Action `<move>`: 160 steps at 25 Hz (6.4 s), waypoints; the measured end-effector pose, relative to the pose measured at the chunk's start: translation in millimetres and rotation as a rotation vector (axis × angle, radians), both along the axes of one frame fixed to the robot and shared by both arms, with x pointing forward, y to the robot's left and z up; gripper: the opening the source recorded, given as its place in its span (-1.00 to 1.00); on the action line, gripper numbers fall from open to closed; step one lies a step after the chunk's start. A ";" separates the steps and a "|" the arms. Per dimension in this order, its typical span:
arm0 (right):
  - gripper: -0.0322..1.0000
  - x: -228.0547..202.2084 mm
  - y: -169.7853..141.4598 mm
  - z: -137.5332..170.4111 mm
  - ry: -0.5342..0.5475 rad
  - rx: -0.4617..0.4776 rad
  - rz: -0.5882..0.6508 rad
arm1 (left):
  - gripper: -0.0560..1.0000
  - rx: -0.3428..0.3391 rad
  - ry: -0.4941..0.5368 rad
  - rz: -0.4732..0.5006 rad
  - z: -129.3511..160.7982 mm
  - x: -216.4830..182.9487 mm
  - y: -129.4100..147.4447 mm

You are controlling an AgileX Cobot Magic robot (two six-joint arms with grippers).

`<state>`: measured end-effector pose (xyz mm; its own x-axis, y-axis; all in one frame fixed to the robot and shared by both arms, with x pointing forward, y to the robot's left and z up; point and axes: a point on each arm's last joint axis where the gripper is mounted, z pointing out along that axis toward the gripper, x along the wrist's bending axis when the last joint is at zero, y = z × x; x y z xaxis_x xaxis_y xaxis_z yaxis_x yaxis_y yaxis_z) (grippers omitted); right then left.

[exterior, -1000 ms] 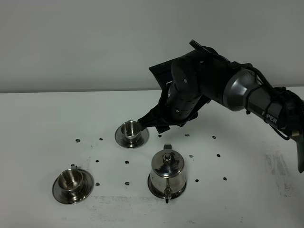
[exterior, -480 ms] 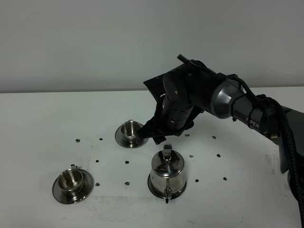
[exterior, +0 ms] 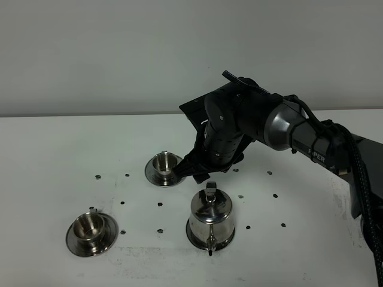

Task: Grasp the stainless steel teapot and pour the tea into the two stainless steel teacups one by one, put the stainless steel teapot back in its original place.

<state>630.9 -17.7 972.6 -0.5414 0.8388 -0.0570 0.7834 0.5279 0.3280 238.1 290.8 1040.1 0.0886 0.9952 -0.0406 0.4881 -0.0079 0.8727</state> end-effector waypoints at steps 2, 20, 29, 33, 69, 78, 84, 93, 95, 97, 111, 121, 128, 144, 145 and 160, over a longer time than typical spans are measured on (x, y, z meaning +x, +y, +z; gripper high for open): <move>0.03 0.4 -0.9 0.0 -0.006 -0.012 0.003 | 0.06 0.000 0.000 0.000 0.0 0.0 0.0; 0.03 -1.2 -5.6 -1.1 0.008 -0.085 0.063 | 0.05 -0.001 0.000 0.000 0.0 0.0 0.0; 0.03 -2.9 -13.0 -1.6 0.029 -0.170 0.068 | 0.05 -0.001 0.000 0.000 0.0 0.0 0.0; 0.03 -4.5 -16.3 -2.0 0.049 -0.207 0.066 | 0.05 -0.001 0.000 0.000 0.0 0.0 0.0; 0.03 -33.3 -54.7 9.3 -0.259 0.031 0.125 | 0.05 0.000 0.000 0.000 0.0 0.0 0.0; 0.03 -33.7 -49.9 -8.6 -0.213 0.010 0.135 | 0.05 0.000 0.000 0.000 0.0 0.0 0.0; 0.03 -37.6 -55.2 -11.6 -0.160 -0.050 0.137 | 0.05 0.000 0.000 0.000 0.0 0.0 0.0; 0.03 -43.6 -61.2 -14.0 -0.083 -0.110 0.125 | 0.05 0.000 0.000 0.000 0.0 0.0 0.0; 0.03 -45.3 -62.7 -13.5 -0.065 -0.121 0.121 | 0.05 0.000 0.000 0.000 0.0 0.0 0.0; 0.03 -47.9 -64.1 -10.7 -0.046 -0.125 0.113 | 0.05 0.000 0.000 0.000 0.0 0.0 0.0; 0.02 -63.3 -77.0 41.2 -0.135 -0.100 0.108 | 0.05 0.000 0.000 0.000 0.0 0.0 0.0; -0.03 -93.4 -103.6 18.0 -0.346 0.004 0.202 | 0.05 0.000 0.000 0.000 0.0 0.0 0.0; -0.04 -85.2 -100.4 -18.5 -0.293 -0.008 0.212 | 0.05 0.000 0.000 0.000 0.0 0.0 0.0; -0.05 -94.0 -101.6 -16.2 -0.211 -0.009 0.237 | 0.05 0.000 0.000 0.000 0.0 0.0 0.0; -0.05 -94.5 -101.2 -15.9 -0.209 -0.007 0.247 | 0.05 0.000 0.000 0.000 0.0 0.0 0.0; -0.13 -104.3 -94.5 -16.8 -0.081 0.086 0.231 | 0.05 0.001 0.000 0.000 0.0 0.0 0.0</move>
<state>526.7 -112.2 955.9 -0.7158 0.6970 -0.0419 0.6147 0.6574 0.4359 238.1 290.8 1040.1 0.0891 0.9952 -0.0398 0.4882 -0.0088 0.8727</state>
